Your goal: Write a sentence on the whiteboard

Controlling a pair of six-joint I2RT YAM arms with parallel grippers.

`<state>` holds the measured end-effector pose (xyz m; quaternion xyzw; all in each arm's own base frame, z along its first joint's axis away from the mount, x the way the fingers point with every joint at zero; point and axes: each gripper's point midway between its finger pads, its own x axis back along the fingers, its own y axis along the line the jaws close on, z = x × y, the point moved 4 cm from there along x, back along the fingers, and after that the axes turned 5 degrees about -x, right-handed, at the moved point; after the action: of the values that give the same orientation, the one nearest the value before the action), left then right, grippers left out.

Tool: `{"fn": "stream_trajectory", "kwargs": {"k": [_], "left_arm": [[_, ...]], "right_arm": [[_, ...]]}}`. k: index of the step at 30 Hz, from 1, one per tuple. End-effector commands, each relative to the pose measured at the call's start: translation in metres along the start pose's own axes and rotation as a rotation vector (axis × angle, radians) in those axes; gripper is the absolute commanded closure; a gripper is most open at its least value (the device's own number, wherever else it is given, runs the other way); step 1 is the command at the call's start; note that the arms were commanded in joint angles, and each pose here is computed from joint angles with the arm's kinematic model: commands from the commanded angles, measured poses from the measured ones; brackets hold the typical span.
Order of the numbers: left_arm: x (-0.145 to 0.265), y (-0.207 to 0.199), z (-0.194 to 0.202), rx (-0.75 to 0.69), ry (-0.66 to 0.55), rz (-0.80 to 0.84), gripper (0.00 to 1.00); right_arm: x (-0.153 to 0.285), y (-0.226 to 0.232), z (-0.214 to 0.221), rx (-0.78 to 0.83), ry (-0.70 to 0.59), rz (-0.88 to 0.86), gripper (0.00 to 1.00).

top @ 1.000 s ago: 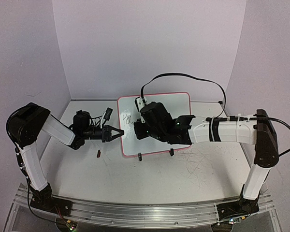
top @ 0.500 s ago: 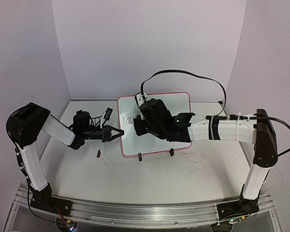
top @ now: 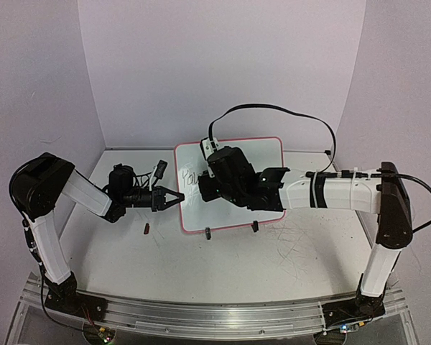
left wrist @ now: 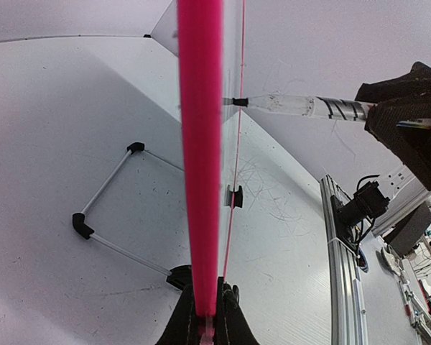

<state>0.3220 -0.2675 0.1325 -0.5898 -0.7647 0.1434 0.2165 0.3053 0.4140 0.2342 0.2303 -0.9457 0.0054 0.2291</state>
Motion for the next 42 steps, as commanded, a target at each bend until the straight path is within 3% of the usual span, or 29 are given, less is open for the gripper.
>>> {"fn": "stream_trajectory", "kwargs": {"k": [1, 21, 27, 35, 42], "left_arm": [[0.001, -0.003, -0.010, -0.061, -0.027, -0.015, 1.00], [0.000, -0.002, -0.010, -0.060, -0.026, -0.018, 1.00], [0.000, -0.002, -0.009, -0.061, -0.026, -0.017, 1.00], [0.001, -0.002, -0.009, -0.062, -0.027, -0.023, 1.00], [0.002, -0.002, -0.009, -0.069, -0.028, -0.037, 1.00]], "right_arm": [[0.001, -0.004, 0.000, -0.021, 0.000, 0.009, 1.00], [0.006, -0.009, 0.021, -0.028, 0.053, 0.015, 1.00], [0.012, -0.013, 0.013, -0.029, 0.028, 0.040, 1.00], [0.036, -0.010, -0.013, -0.065, -0.063, -0.061, 1.00], [0.030, -0.011, -0.012, -0.057, -0.064, -0.039, 1.00]]}}
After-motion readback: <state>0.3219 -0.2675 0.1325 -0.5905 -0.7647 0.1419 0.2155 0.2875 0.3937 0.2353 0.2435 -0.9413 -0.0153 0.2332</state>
